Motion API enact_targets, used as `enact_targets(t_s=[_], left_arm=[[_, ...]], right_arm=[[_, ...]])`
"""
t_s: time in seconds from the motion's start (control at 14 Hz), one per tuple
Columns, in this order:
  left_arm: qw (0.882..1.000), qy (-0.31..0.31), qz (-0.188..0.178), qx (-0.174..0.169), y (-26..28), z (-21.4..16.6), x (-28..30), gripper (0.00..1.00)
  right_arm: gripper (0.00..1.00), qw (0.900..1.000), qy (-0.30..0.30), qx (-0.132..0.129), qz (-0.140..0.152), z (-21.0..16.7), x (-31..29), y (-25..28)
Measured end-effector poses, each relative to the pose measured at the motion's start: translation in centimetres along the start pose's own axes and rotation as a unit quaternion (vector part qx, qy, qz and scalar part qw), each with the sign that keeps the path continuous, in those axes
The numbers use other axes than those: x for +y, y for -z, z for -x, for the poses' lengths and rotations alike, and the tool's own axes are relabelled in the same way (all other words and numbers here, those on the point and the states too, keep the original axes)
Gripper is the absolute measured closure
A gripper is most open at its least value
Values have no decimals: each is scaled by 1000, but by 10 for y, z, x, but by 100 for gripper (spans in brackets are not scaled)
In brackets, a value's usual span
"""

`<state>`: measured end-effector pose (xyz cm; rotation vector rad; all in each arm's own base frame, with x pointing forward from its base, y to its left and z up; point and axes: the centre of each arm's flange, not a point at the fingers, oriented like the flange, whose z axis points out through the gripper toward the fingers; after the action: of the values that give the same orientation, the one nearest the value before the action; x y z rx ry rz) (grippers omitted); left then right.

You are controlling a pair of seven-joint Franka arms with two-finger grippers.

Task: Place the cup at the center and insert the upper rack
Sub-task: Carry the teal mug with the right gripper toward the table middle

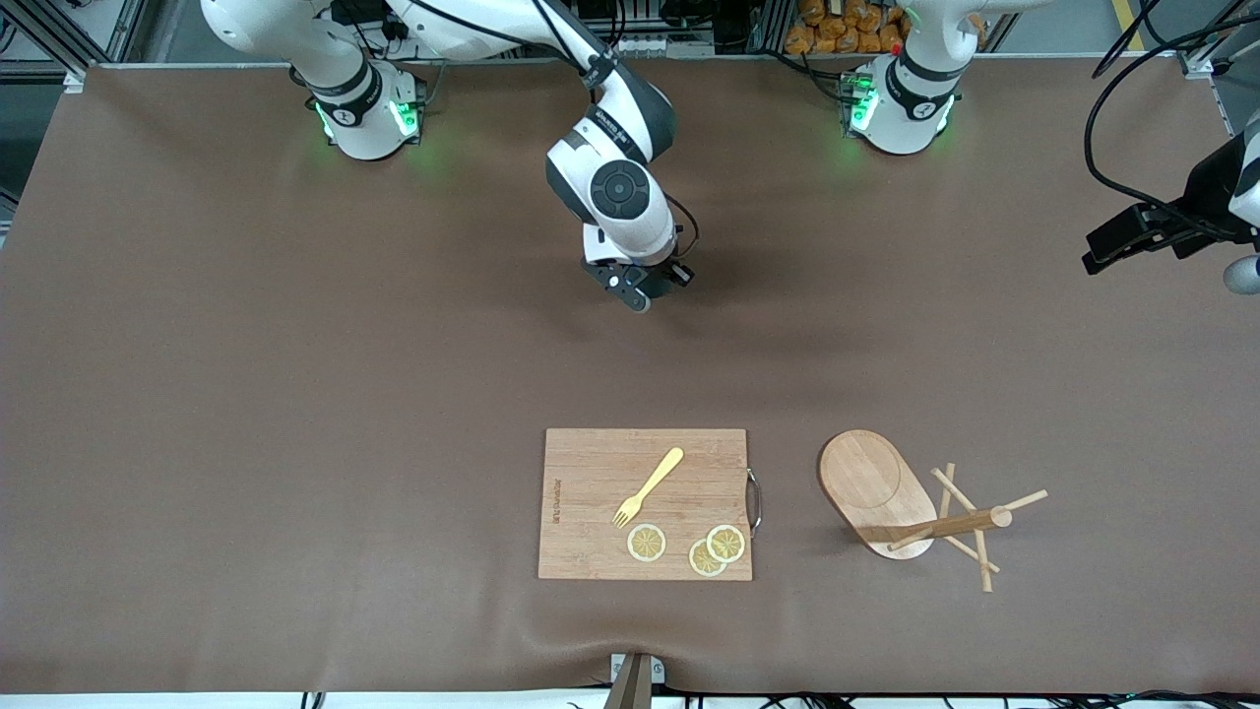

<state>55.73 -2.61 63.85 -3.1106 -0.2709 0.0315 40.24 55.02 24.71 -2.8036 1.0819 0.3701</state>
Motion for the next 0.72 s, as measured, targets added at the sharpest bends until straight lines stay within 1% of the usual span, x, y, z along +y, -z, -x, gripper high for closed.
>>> enact_targets(t_s=[0.14,0.21,0.29,0.36,0.43,0.5,0.72], left_arm=[[1000,-1,0,0,0,0,1,0],[1000,-2,0,0,0,1,2,0],[1000,-4,0,0,0,1,4,0],[1000,-7,0,1,0,2,8,0],[1000,-11,0,1,1,3,12,0],[1000,-13,1,2,1,4,16,0],[1000,-1,2,5,4,10,39,0]], right_arm=[[48,1000,3,1,-5,3,-1,0],[39,1000,5,1,-8,3,-3,2],[27,1000,12,2,-12,3,-5,5],[19,1000,19,2,-18,1,-8,12],[7,999,23,3,-25,-2,-11,20],[0,999,30,3,-28,-6,-14,32],[0,998,59,-2,-36,-35,-14,93]])
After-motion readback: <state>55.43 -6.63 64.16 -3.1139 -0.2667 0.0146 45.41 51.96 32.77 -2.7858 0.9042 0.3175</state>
